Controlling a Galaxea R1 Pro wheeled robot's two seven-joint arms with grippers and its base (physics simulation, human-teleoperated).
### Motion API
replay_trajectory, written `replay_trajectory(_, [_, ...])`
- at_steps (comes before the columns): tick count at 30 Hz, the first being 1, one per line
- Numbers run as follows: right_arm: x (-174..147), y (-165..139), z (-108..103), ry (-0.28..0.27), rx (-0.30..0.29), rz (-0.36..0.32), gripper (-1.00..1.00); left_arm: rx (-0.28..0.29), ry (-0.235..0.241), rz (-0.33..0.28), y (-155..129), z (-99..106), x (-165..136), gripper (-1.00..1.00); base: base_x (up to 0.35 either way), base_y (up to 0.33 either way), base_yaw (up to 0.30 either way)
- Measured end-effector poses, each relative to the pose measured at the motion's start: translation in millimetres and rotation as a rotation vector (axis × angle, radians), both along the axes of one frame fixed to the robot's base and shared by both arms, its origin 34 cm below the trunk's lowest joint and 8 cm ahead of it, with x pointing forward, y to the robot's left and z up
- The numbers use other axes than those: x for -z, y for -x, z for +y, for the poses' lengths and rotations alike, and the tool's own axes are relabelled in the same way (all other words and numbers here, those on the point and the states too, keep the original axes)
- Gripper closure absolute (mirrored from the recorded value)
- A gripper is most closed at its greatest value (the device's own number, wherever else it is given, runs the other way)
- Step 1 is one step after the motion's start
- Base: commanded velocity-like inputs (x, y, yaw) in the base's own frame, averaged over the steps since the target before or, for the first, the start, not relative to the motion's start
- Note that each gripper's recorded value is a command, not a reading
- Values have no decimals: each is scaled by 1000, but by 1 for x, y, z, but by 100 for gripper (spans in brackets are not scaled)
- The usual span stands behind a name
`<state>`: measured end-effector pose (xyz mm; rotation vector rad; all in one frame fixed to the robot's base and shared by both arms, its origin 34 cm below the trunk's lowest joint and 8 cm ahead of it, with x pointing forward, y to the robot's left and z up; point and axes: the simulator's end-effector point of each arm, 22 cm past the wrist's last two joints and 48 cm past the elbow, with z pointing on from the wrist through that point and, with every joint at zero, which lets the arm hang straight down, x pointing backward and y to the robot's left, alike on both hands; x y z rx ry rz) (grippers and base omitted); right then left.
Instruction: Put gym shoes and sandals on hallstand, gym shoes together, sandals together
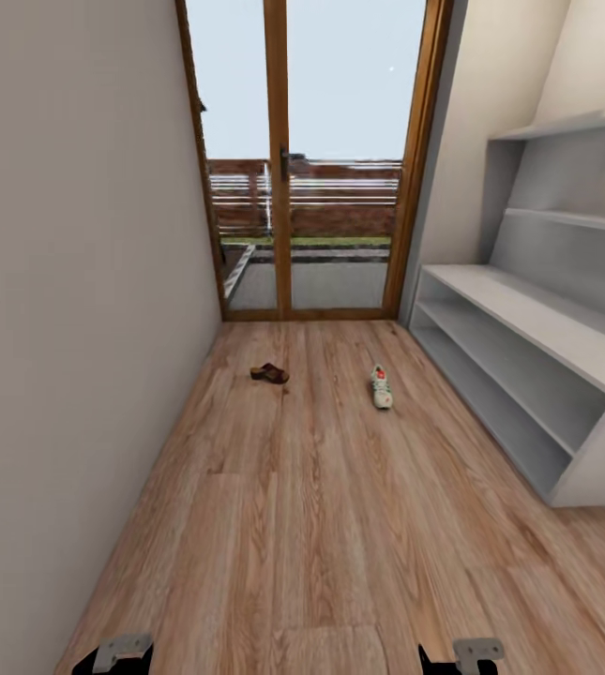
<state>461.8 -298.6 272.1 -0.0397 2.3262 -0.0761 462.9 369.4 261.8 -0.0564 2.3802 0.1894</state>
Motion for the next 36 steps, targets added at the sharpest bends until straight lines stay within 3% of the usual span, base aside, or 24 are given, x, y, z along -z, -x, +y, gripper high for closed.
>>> replay_trajectory(36, [0,0,0,-2,0,0,-100,0,0,0,0,0,0,-100,339,0,0])
